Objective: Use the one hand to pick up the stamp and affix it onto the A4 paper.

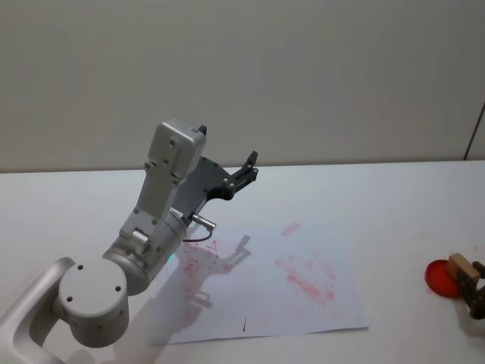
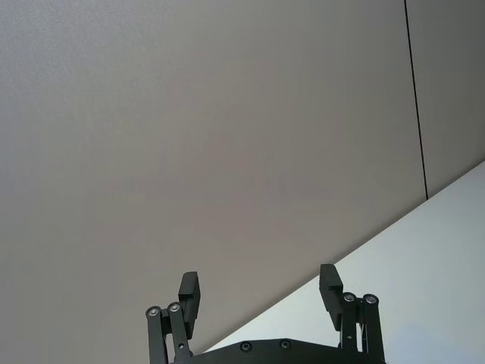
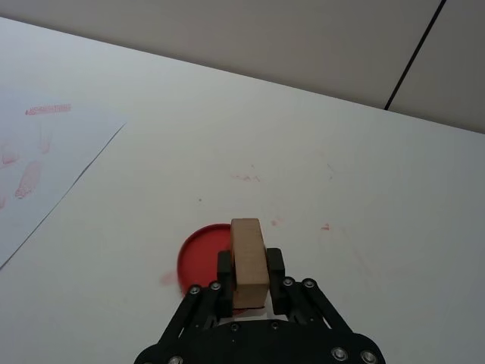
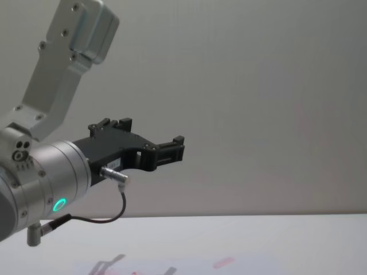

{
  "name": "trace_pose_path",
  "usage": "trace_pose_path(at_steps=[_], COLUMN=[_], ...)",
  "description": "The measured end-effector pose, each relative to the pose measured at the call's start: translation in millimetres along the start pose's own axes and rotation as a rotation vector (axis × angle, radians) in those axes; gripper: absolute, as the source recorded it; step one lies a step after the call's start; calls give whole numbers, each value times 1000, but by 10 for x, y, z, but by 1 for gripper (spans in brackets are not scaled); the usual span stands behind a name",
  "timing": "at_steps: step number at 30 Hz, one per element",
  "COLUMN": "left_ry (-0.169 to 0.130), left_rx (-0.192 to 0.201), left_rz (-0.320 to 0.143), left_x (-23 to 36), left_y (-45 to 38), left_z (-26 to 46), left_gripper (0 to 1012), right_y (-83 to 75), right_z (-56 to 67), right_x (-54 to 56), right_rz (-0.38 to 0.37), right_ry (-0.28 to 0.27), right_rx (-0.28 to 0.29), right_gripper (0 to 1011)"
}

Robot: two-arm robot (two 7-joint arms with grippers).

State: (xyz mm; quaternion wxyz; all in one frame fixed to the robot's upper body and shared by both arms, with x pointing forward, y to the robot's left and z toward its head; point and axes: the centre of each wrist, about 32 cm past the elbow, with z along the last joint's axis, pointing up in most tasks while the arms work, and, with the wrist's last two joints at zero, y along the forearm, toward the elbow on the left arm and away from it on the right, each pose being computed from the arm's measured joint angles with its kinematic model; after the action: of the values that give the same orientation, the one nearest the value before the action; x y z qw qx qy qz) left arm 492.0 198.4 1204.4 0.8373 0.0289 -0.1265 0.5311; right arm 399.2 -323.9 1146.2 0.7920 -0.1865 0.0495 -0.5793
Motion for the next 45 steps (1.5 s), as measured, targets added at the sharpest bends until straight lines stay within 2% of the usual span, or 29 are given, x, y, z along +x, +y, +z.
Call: trace_pose_path(at_steps=[3, 12, 21, 23, 31, 38, 45], left_ry=[0, 0, 0, 0, 0, 0, 0], left_rx=[0, 0, 0, 0, 0, 0, 0], left_rz=[0, 0, 0, 0, 0, 0, 0], left_x=[0, 0, 0, 0, 0, 0, 0], left_y=[0, 0, 0, 0, 0, 0, 0], left_z=[0, 0, 0, 0, 0, 0, 0], left_gripper=[1001, 1001, 1001, 1001, 1001, 1001, 1001], right_y=[2, 18, 70, 100, 202, 336, 477], right_z=[1, 48, 225, 294, 429, 457, 398], right_x=[-1, -8, -73, -111, -232, -370, -491], right_rz=[0, 12, 77, 110, 210, 313, 401], right_ry=[0, 0, 32, 44, 71, 93, 94], right_rx=[1, 40, 156, 197, 272, 294, 263], right_gripper=[220, 217, 217, 217, 217, 217, 217])
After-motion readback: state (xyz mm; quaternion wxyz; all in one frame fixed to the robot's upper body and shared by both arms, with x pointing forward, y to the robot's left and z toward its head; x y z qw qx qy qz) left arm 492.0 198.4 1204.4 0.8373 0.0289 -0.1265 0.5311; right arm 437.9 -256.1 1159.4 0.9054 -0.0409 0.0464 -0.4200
